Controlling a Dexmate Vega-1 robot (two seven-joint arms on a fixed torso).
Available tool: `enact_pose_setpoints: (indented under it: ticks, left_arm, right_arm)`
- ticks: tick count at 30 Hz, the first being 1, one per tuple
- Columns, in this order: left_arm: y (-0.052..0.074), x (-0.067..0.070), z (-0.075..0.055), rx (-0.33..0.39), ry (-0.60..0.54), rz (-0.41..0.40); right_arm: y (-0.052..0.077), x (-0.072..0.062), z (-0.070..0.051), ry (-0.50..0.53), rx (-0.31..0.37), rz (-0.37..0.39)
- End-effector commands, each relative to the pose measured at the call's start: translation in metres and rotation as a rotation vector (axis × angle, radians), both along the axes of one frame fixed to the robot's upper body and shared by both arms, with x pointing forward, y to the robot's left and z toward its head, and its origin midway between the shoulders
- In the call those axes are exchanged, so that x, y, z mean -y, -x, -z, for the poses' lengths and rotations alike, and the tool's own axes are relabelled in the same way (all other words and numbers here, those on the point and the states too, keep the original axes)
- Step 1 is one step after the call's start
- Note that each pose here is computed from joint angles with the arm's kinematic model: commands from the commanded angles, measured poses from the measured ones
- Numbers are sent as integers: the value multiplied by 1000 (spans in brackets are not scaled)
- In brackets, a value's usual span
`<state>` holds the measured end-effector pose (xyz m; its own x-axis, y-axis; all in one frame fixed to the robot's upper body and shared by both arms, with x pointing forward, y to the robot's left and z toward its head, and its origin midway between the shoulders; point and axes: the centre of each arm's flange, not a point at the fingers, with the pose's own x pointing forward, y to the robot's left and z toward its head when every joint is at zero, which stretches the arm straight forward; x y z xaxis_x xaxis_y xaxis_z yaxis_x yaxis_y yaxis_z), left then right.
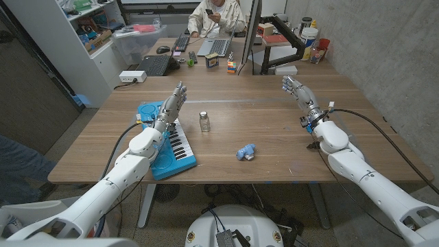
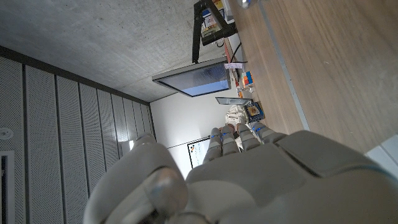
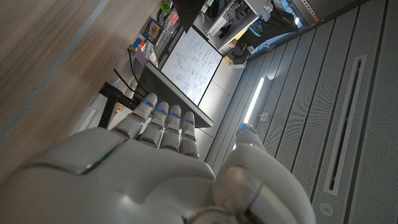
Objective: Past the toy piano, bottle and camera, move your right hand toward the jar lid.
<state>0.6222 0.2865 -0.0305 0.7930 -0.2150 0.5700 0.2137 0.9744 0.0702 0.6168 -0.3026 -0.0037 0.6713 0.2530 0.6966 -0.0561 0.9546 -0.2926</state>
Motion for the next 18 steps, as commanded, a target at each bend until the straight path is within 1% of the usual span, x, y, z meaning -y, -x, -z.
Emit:
enact_pose_setpoints:
  ticks: [1,11,18]
  left_arm:
    - [1,1,0,-4,-5,-3]
    - [1,3,0,-7,-10,-4]
    - [3,4,-3,2,-12,-7]
  right_arm:
    - [3,3,-1,8,18,50]
    - [4,4,-2,-9,51,78]
    - [6,5,-5,18,72,106]
